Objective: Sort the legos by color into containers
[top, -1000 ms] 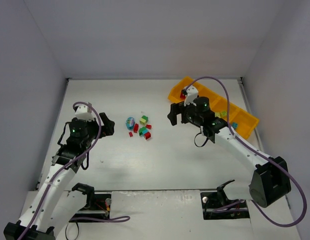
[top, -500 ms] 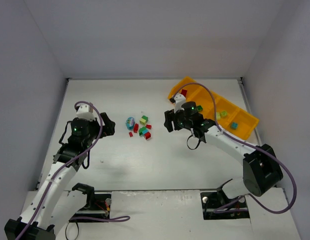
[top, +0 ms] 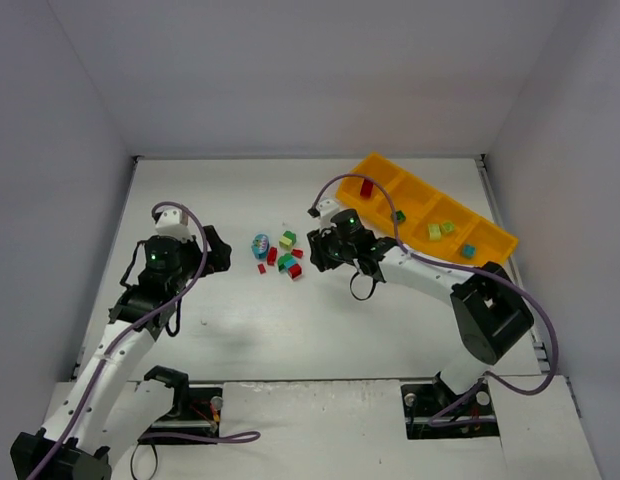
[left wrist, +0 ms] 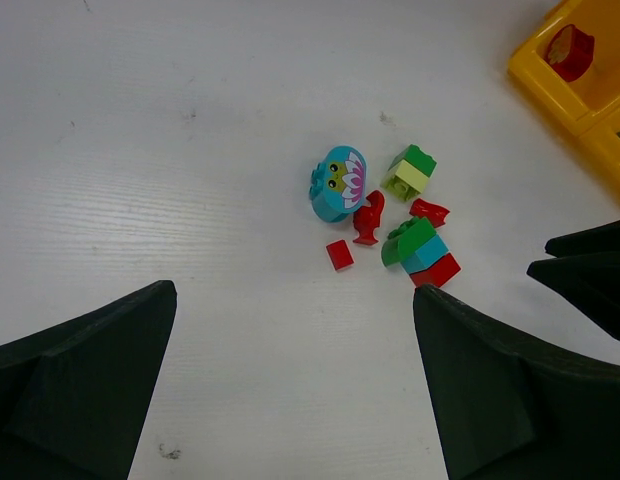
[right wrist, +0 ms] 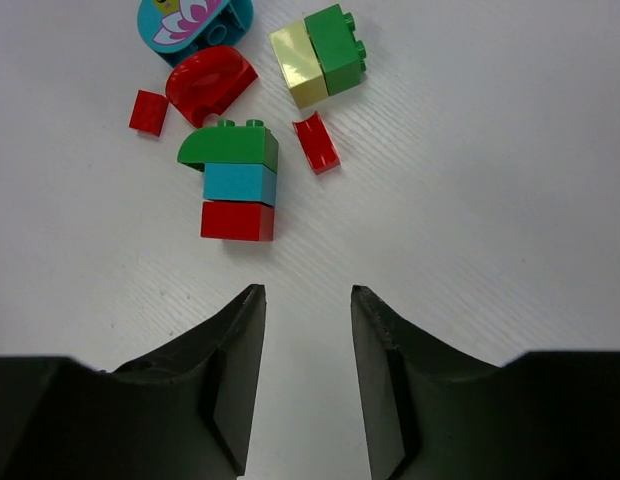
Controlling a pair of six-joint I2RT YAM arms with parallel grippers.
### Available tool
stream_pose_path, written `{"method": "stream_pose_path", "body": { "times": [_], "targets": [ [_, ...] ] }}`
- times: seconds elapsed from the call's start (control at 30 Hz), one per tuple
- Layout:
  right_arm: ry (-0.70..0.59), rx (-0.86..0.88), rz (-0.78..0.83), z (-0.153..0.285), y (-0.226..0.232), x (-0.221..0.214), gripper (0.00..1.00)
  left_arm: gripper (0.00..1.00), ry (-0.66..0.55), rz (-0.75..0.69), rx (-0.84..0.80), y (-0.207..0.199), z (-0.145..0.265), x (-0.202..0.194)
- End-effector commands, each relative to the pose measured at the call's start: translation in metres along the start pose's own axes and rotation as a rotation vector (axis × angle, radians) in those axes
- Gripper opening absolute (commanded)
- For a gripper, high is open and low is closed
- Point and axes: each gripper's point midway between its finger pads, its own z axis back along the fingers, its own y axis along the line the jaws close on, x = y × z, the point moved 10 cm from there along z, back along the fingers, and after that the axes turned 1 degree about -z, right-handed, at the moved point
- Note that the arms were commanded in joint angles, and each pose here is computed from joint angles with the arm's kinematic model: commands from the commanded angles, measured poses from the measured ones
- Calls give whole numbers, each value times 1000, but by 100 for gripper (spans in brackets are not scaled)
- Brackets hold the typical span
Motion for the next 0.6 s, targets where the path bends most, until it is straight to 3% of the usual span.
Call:
{"method": "stream_pose_path", "body": {
  "times": [0.0,0.2,0.57],
  "targets": [
    [-122,31,10,-4,12,33,37,97,-56,17,-20,-5,-2,14],
    [-100,21,-40,-16,22,30,62,97,-50,18,-18,-5,-4,13],
    [-34,-2,-121,-43,34,15,63,97,-30,18,-22,-6,-8,12]
  ]
}}
